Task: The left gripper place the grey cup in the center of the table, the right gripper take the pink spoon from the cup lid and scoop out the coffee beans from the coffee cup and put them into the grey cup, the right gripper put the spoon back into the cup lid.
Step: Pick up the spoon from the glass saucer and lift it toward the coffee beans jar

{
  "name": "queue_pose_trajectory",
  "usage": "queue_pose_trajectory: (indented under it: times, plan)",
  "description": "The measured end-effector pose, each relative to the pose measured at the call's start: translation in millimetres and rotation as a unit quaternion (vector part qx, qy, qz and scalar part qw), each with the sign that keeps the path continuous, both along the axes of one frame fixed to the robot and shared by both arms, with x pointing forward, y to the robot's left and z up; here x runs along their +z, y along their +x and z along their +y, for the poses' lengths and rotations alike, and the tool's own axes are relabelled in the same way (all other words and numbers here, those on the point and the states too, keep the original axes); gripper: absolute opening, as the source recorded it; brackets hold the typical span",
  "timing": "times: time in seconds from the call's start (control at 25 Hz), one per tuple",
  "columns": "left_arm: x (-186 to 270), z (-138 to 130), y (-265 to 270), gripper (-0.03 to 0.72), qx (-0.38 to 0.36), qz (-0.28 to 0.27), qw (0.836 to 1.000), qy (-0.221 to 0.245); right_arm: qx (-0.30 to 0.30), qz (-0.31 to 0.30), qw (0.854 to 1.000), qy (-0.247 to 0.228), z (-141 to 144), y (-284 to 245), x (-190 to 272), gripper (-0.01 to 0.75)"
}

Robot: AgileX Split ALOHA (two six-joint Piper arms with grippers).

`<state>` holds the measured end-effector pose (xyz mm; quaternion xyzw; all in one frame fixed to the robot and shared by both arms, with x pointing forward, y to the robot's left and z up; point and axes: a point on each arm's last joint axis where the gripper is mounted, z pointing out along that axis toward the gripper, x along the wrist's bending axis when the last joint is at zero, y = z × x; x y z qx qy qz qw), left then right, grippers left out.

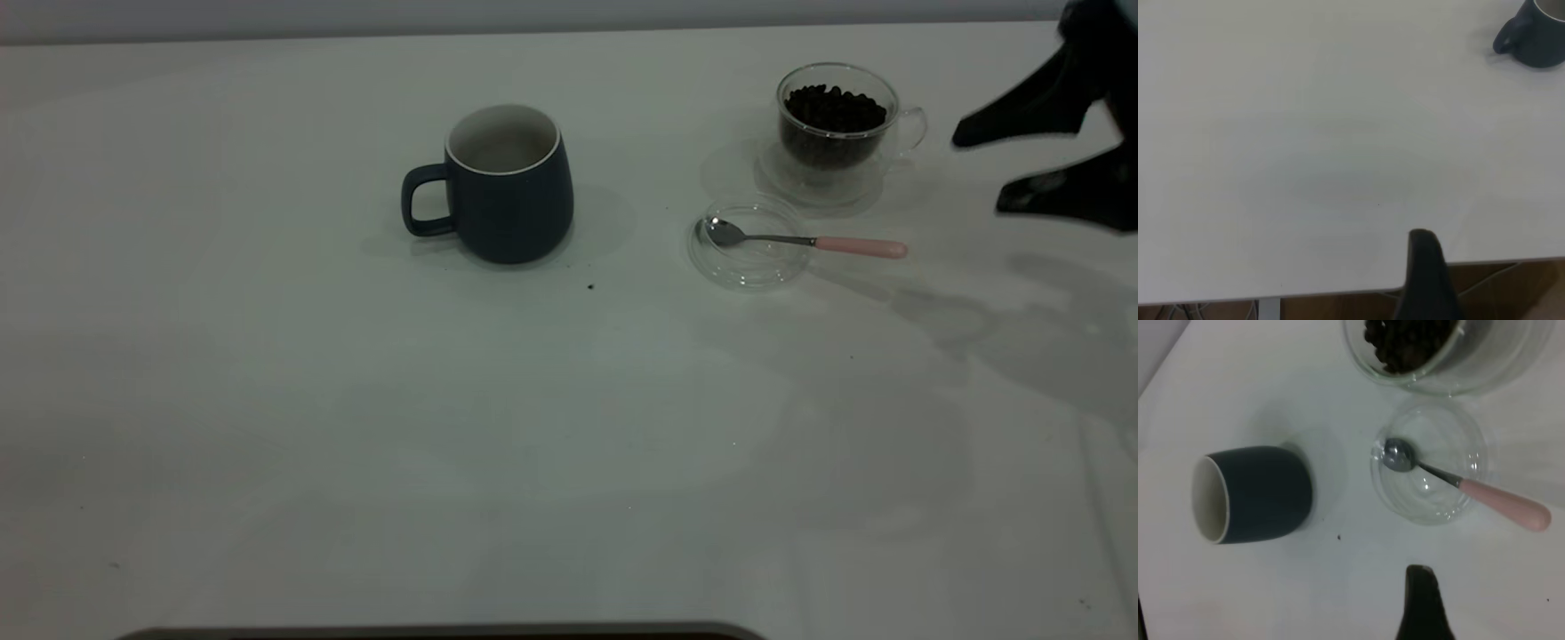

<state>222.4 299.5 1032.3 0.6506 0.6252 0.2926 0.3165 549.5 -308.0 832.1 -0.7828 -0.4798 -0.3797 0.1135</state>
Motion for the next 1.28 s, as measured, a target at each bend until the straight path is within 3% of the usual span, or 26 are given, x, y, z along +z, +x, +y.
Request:
queue_pose_trajectory:
  times: [0.72,1.28]
  plan:
    - [0.0,0.0,0.0,0.569,0.000,0.000,1.000,0.000,0.013,0.039,0.998,0.056,6.2,29.7,-77.7,0.567]
    - [0.0,0.1,0.0,0.567,0.000,0.000,1.000,0.001,0.047,0.028,0.996,0.067,36.0,49.3,-82.4,0.548]
